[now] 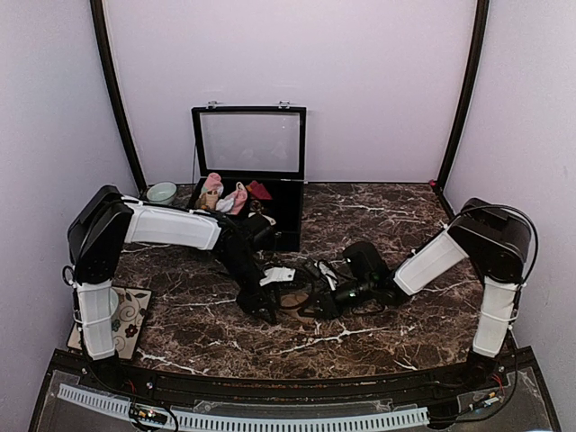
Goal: Roll the socks
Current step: Roll the sock at the center of the board.
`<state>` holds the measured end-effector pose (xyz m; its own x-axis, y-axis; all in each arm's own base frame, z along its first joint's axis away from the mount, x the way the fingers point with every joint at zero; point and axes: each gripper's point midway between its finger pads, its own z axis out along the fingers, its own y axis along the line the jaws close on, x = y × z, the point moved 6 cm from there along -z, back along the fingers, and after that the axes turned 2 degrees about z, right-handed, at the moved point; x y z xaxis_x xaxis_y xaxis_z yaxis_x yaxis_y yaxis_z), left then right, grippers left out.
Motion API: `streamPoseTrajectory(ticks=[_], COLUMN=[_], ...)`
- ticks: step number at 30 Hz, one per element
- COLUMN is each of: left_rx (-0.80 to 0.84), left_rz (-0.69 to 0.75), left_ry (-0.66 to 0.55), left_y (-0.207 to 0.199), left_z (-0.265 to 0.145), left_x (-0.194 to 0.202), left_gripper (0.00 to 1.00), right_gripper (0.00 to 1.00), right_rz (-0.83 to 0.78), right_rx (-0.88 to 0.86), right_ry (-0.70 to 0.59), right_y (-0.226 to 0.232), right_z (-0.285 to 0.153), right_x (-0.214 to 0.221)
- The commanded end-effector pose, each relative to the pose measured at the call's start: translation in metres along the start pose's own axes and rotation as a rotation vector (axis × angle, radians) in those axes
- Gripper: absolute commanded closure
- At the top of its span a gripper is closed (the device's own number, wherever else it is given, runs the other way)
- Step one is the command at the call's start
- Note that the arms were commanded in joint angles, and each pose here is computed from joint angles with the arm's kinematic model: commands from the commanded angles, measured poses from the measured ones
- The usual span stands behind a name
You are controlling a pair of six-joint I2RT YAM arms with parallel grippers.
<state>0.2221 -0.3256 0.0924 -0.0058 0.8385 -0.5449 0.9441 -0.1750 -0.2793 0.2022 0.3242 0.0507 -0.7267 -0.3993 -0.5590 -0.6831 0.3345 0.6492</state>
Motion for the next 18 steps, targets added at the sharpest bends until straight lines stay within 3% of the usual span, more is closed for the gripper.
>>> streamPoseTrajectory(ticks=[1, 18], left_rx=[-0.086, -0.128], left_rz=[0.181, 0.354], left_ry=[-0.002, 0.066], left_y=[-0.001, -0.010], left_z=[-0.001, 0.008], left_x=[-0.025, -0.046], left_gripper=[0.45, 0.45], right_gripper=[1.00, 1.00], right_rz=[0.357, 0.472], right_rx=[0.113, 0.085], right_ry=[0.321, 0.317], right_y=[-0.031, -0.055], right_z=[-0.006, -0.007], right_x=[0.087, 0.090])
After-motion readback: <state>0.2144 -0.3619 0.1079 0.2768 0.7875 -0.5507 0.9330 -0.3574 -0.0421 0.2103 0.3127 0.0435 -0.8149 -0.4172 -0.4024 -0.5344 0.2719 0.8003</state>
